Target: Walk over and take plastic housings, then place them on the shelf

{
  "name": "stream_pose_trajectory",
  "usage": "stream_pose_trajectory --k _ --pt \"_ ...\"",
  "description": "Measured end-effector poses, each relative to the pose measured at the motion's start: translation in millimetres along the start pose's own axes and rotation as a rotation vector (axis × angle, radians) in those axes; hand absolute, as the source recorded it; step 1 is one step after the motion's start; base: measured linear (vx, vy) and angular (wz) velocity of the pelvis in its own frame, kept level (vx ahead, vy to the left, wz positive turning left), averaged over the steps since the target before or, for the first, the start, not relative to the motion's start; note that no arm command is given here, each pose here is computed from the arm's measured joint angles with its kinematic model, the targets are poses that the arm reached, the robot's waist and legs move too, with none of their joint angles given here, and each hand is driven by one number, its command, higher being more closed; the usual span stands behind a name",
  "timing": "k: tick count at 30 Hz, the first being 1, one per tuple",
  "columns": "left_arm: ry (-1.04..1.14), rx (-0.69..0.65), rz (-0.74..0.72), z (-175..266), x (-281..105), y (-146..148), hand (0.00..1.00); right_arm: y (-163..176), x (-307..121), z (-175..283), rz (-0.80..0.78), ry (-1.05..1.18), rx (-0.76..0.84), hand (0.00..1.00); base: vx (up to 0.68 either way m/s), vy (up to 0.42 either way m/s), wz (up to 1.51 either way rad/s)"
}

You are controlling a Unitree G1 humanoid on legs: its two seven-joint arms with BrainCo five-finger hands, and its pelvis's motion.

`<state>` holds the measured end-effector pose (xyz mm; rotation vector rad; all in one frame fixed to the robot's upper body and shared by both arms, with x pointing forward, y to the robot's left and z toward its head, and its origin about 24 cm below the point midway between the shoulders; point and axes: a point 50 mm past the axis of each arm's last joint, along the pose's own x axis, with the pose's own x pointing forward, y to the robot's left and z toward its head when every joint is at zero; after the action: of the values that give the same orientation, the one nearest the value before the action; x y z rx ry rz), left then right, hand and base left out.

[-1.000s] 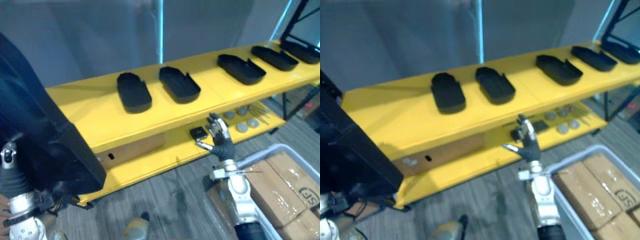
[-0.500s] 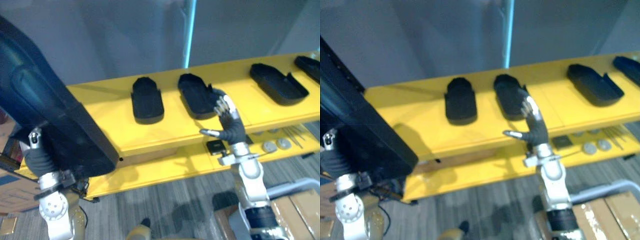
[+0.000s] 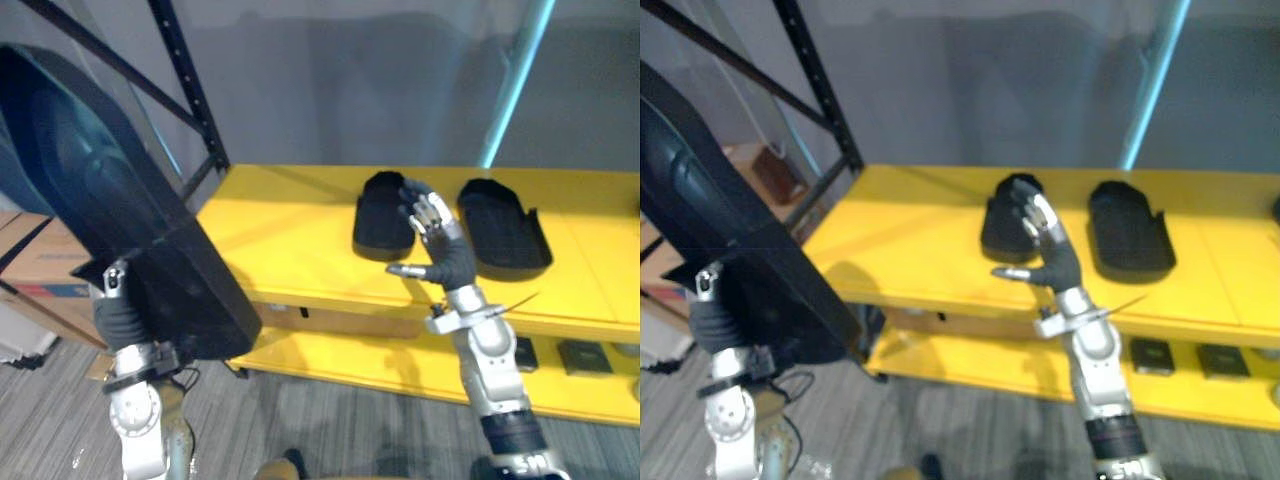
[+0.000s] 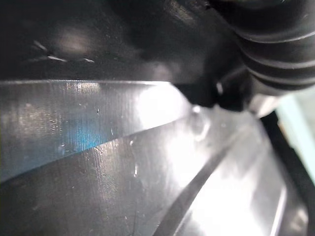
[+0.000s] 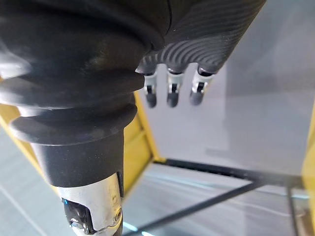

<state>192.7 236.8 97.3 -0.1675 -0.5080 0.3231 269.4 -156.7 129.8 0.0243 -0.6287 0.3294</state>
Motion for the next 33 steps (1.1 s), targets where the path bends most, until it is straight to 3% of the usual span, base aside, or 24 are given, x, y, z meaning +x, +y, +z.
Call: stream_pose_trajectory --k 8,16,22,26,33 --pt "0.111 0.023 -0.241 -14.1 6.7 -23.5 1.00 6.7 -21.6 -9.7 -0.139 0.040 0.057 0.00 0.00 0.037 0.23" --pt "0.138 0.101 -0.351 -15.0 14.0 -30.3 1.00 7.2 -33.4 -18.5 -0.202 0.128 0.041 0.00 -0.03 0.084 0.07" --pt "0.185 0.110 -0.321 -18.9 13.4 -27.4 1.00 13.3 -38.2 -10.5 -0.192 0.130 0.055 0.00 -0.06 -0.055 0.01" --pt "0.259 0.091 -0.277 -28.6 -5.2 -24.3 1.00 -0.2 -55.8 -5.7 -0.231 0.146 0.013 0.00 0.06 -0.041 0.09" --pt "0.245 0.081 -0.261 -28.0 -5.0 -26.2 1.00 -7.2 -51.9 7.7 -0.234 0.064 -0.034 0.00 0.13 -0.034 -0.04"
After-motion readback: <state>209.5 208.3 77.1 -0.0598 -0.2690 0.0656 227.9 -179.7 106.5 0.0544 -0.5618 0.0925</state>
